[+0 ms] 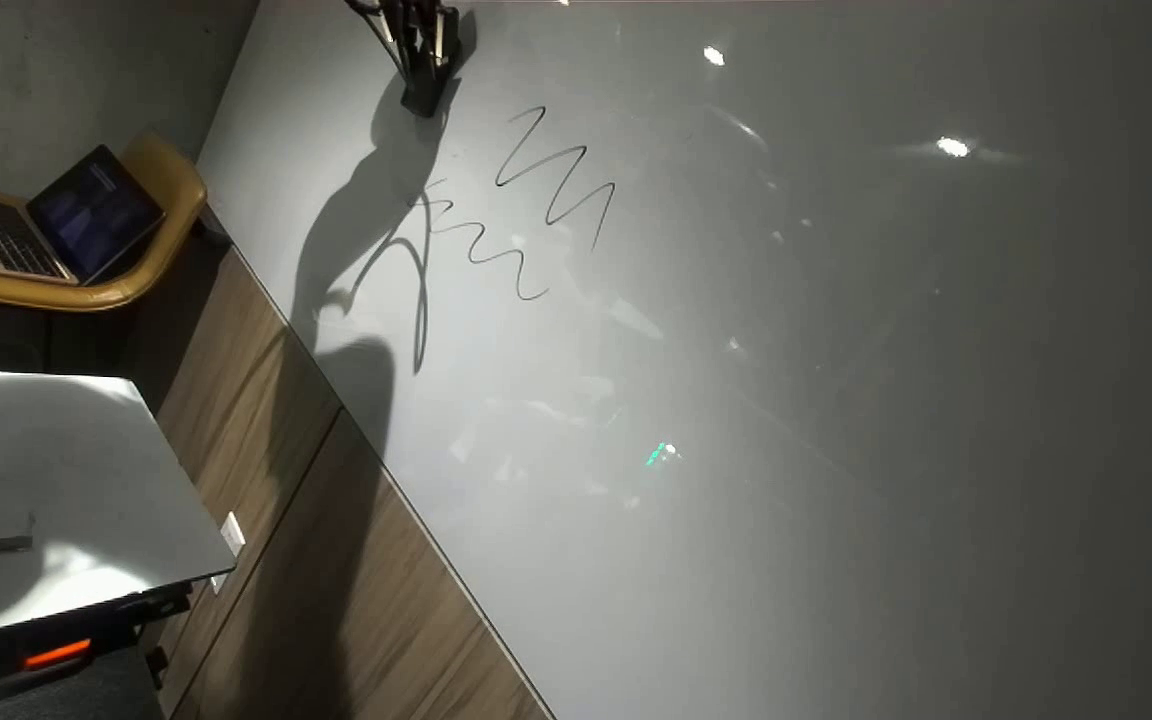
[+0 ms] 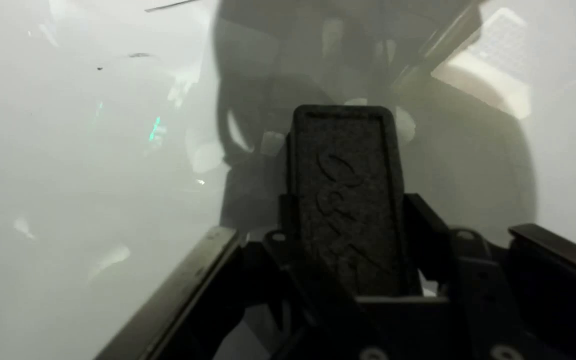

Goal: Use the eraser to wipe the whiteboard.

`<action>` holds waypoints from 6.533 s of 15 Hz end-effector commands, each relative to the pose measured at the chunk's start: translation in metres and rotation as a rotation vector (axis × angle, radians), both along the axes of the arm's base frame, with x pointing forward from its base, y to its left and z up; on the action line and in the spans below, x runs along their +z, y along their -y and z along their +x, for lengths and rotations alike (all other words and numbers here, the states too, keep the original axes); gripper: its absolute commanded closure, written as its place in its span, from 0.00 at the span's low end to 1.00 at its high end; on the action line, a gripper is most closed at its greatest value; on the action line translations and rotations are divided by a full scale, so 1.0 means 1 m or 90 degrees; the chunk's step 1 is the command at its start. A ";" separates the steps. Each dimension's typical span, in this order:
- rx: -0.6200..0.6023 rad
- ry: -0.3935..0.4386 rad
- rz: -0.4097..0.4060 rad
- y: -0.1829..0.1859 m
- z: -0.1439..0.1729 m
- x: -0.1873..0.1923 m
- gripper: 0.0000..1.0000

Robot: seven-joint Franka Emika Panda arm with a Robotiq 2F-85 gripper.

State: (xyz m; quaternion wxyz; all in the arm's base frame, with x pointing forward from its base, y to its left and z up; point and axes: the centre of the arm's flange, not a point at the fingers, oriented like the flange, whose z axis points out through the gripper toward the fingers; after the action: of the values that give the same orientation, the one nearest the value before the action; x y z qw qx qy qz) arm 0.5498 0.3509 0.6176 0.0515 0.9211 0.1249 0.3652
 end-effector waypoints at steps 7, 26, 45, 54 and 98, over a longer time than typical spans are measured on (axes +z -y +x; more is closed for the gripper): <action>-0.090 0.042 -0.042 0.128 0.017 -0.010 0.71; -0.329 0.093 0.024 0.489 -0.020 -0.037 0.71; -0.171 0.088 0.112 0.313 -0.024 -0.020 0.71; -0.182 0.087 0.086 0.351 -0.003 -0.021 0.71; -0.008 0.039 0.040 0.107 0.020 -0.073 0.71</action>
State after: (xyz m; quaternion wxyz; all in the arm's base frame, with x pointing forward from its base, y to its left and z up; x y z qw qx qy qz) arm 0.5447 0.2670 0.5338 0.0101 0.9147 0.1159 0.3869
